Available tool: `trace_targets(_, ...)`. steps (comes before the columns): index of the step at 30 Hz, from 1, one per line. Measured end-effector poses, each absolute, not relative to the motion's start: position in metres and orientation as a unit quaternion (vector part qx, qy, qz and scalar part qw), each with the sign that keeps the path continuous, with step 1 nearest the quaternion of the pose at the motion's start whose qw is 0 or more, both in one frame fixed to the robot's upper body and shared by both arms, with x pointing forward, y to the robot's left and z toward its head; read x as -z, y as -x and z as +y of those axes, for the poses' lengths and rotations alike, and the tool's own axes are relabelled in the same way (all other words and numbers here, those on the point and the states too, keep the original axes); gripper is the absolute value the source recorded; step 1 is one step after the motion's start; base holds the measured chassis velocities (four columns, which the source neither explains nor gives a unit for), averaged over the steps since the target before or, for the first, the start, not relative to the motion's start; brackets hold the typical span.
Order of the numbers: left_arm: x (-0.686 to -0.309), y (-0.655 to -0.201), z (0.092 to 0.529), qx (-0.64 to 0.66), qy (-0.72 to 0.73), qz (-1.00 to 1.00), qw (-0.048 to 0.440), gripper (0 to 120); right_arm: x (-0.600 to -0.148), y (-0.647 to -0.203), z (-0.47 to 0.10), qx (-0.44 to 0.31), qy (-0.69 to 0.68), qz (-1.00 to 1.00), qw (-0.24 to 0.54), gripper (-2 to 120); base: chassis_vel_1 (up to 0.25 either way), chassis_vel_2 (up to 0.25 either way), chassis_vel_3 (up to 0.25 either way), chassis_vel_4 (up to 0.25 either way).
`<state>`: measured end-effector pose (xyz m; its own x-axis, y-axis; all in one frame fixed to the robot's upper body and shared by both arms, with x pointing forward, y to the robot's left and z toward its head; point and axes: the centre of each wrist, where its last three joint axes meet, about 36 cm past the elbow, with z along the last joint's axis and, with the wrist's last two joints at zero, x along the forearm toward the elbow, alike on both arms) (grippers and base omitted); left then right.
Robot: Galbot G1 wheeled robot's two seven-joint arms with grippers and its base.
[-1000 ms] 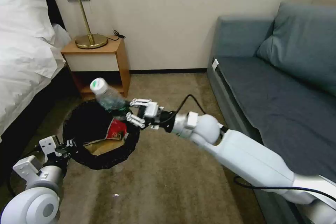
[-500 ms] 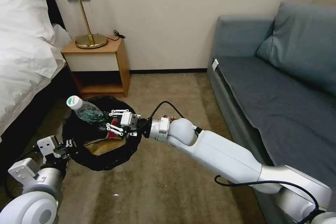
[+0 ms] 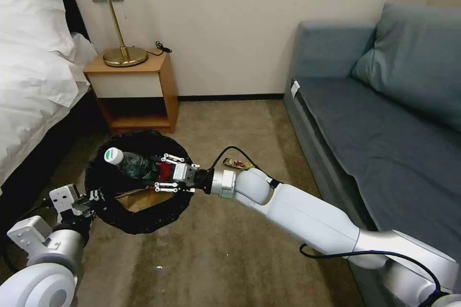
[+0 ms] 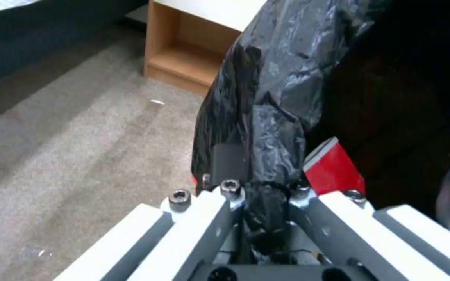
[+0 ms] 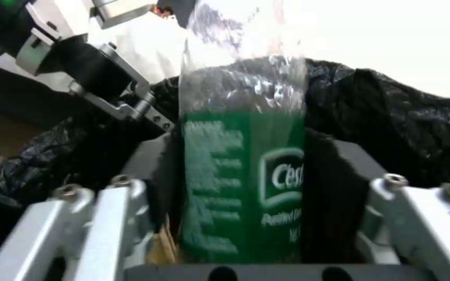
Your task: Pick up the trash bin, then pick up the garbage on the floor and place it into the trash bin.
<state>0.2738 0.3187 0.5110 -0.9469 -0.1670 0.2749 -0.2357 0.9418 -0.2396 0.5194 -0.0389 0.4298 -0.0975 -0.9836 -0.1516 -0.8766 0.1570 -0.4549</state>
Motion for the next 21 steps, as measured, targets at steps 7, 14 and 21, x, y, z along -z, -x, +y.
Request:
trace_targets(7,-0.512,-0.275,0.319,-0.137,-0.103,-0.977,0.127,1,-0.428,-0.519,-0.034,0.126,0.64,0.729,0.21,93,0.0,0.0,0.0,0.0)
trace_targets(14,-0.511,-0.279,0.323,-0.139,-0.105,-0.976,0.128,1,-0.447,-0.517,-0.037,0.093,0.63,0.735,0.233,100,0.0,0.0,0.0,0.0)
trace_targets(21,-0.501,-0.29,0.343,-0.132,-0.123,-0.975,0.13,1,-0.508,-0.495,-0.105,0.049,0.55,0.775,0.308,100,0.0,0.0,0.0,0.0)
